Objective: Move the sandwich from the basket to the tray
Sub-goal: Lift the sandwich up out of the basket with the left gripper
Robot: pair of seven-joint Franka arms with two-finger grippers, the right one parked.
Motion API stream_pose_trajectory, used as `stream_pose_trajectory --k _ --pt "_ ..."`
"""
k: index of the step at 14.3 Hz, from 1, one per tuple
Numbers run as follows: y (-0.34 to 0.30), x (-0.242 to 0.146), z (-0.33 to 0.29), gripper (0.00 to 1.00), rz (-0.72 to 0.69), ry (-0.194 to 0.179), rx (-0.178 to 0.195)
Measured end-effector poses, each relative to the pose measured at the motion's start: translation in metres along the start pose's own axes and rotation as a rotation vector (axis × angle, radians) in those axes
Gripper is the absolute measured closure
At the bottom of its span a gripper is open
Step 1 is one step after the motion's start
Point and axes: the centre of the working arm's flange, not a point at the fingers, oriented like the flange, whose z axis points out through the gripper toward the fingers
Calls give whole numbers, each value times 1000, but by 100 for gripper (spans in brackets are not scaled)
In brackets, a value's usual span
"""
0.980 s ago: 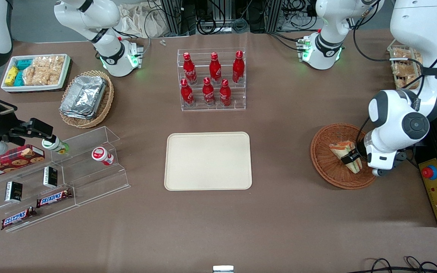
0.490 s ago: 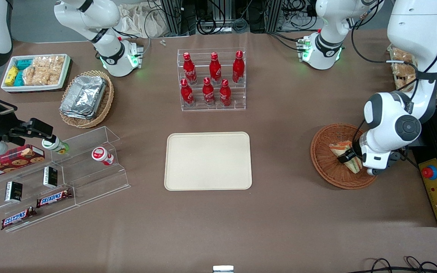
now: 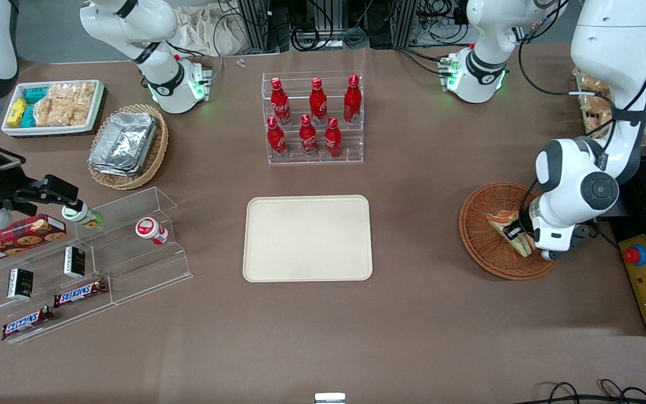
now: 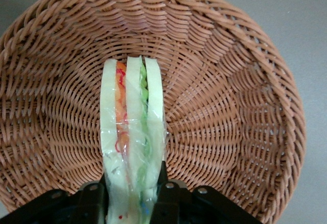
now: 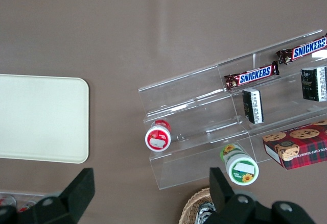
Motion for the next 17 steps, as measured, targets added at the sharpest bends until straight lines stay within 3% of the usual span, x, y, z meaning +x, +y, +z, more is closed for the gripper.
stream_pose_trajectory --k 4,6,10,12,14,17 --pt "6 7 -26 76 -22 16 -10" --pt "7 10 -57 85 -9 -8 16" --pt "7 16 -153 85 57 -85 84" --pt "8 17 -202 85 88 -103 95" --pt "21 10 -245 85 134 -99 70" --pt "72 -31 -278 85 238 -97 -5"
